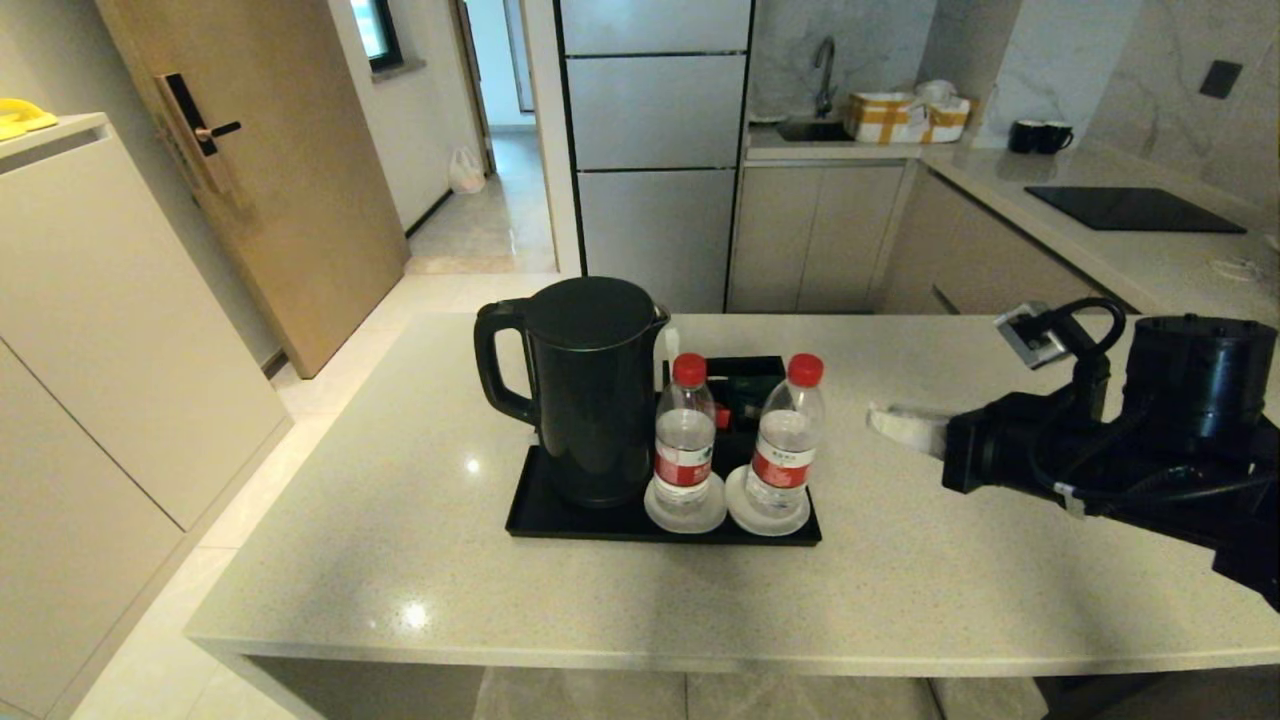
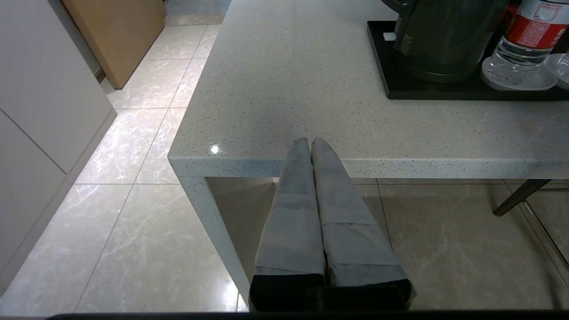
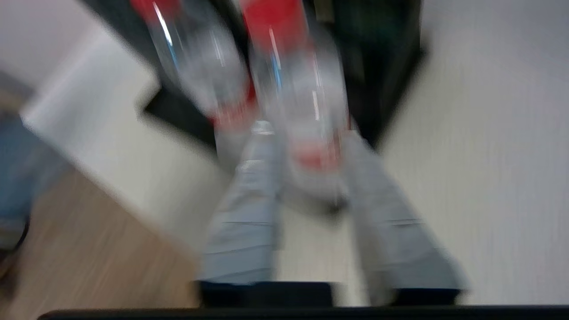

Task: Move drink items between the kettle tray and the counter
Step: Pick up the bottled water

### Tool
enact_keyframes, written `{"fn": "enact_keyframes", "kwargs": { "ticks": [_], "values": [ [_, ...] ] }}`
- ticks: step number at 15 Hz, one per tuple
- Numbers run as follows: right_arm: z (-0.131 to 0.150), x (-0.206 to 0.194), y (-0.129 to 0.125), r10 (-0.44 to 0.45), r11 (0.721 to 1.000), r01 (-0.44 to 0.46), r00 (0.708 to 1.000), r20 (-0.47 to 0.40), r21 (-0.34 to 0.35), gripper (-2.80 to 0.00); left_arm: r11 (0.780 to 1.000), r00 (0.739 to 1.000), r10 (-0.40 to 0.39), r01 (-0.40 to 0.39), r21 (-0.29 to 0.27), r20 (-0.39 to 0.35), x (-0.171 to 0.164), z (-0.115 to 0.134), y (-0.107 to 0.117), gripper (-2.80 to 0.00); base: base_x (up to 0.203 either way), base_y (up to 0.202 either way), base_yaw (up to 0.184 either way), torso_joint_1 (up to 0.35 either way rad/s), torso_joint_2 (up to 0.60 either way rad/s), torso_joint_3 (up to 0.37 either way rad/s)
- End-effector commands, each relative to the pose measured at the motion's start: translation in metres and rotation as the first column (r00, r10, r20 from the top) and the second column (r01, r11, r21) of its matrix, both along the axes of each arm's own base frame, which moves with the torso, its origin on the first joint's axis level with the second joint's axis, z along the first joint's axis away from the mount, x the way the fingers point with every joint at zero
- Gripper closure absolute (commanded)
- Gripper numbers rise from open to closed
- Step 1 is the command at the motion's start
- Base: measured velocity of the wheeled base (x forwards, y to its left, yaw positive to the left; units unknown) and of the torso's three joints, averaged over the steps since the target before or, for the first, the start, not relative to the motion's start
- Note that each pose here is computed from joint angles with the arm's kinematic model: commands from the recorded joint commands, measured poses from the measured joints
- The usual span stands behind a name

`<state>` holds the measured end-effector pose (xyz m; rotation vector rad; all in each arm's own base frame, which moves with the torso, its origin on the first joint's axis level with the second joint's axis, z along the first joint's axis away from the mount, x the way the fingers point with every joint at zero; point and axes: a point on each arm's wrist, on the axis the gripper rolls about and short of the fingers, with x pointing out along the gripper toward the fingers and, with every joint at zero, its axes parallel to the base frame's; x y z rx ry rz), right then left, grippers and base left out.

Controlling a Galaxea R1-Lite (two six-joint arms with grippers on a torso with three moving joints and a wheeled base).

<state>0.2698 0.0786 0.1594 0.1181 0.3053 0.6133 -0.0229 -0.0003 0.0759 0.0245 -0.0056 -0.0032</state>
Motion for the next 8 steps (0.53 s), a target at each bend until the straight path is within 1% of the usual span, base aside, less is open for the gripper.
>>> {"fn": "enact_keyframes", "kwargs": {
  "ticks": [1, 4, 7, 8],
  "values": [
    [-0.006, 0.018, 0.008, 0.013, 1.000, -0.013, 1.000, 0.005, 0.004, -2.80, 1.000, 1.000, 0.000, 0.000, 0.000, -0.001, 0.000, 0.000, 0.000, 0.00, 0.000, 0.000, 0.000, 0.000, 0.00, 0.000],
    [-0.012, 0.022, 0.009, 0.012, 1.000, -0.012, 1.000, 0.005, 0.002, -2.80, 1.000, 1.000, 0.000, 0.000, 0.000, -0.001, 0.000, 0.000, 0.000, 0.00, 0.000, 0.000, 0.000, 0.000, 0.00, 0.000],
    [-0.027, 0.028, 0.011, 0.012, 1.000, -0.012, 1.000, 0.005, -0.002, -2.80, 1.000, 1.000, 0.000, 0.000, 0.000, -0.001, 0.000, 0.000, 0.000, 0.00, 0.000, 0.000, 0.000, 0.000, 0.00, 0.000],
    [-0.036, 0.032, 0.013, 0.014, 1.000, -0.014, 1.000, -0.002, -0.005, -2.80, 1.000, 1.000, 0.000, 0.000, 0.000, -0.001, 0.000, 0.000, 0.000, 0.00, 0.000, 0.000, 0.000, 0.000, 0.00, 0.000]
  ]
}}
